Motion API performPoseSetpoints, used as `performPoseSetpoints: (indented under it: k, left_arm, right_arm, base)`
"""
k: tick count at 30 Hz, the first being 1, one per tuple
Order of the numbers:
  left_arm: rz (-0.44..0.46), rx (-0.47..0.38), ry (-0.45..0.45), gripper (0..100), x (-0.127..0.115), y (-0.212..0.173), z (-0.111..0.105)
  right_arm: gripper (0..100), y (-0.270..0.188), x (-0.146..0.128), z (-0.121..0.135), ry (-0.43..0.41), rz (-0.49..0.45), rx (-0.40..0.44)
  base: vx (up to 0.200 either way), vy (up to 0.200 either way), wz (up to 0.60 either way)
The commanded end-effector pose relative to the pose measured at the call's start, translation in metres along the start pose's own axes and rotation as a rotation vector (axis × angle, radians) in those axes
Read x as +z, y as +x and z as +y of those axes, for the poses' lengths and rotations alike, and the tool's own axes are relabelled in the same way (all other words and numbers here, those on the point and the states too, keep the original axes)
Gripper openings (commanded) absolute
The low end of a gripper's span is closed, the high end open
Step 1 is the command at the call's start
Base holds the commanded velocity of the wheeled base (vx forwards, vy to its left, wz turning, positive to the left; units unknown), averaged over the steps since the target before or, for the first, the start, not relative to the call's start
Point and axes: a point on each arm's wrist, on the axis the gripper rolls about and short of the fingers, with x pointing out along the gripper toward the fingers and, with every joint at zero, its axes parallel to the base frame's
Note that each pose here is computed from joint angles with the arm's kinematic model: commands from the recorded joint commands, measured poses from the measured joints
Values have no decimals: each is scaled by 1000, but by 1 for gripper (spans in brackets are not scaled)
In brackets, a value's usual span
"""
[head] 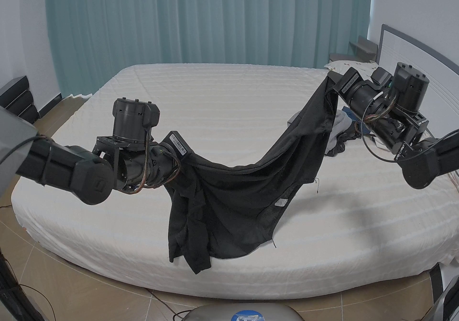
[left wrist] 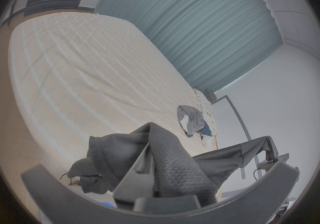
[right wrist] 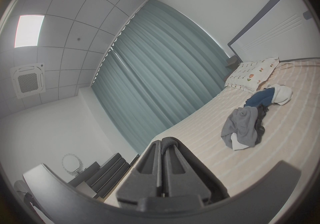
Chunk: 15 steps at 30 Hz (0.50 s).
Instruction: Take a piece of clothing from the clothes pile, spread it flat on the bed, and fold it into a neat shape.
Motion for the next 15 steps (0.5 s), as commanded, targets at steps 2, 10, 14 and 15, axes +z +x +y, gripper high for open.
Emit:
performPoseSetpoints:
  k: [2, 10, 14, 15]
  left_arm:
    - [1, 59, -19, 0, 3, 44, 19]
    - [33, 123, -34, 0, -10, 94, 45]
    - [50, 145, -45, 0, -19, 114, 55]
    - [51, 147, -55, 0, -20, 118, 57]
  right_arm:
    - [0, 21, -38, -23, -7, 53, -45]
    - [0, 39, -88, -55, -20, 126, -90]
    - [0, 46, -114, -73, -27, 164, -118]
    - [0, 48, -117, -76, -26, 165, -121]
  base:
    - [200, 0, 0]
    - [100, 0, 0]
    - [0, 0, 0]
    - [0, 0, 0]
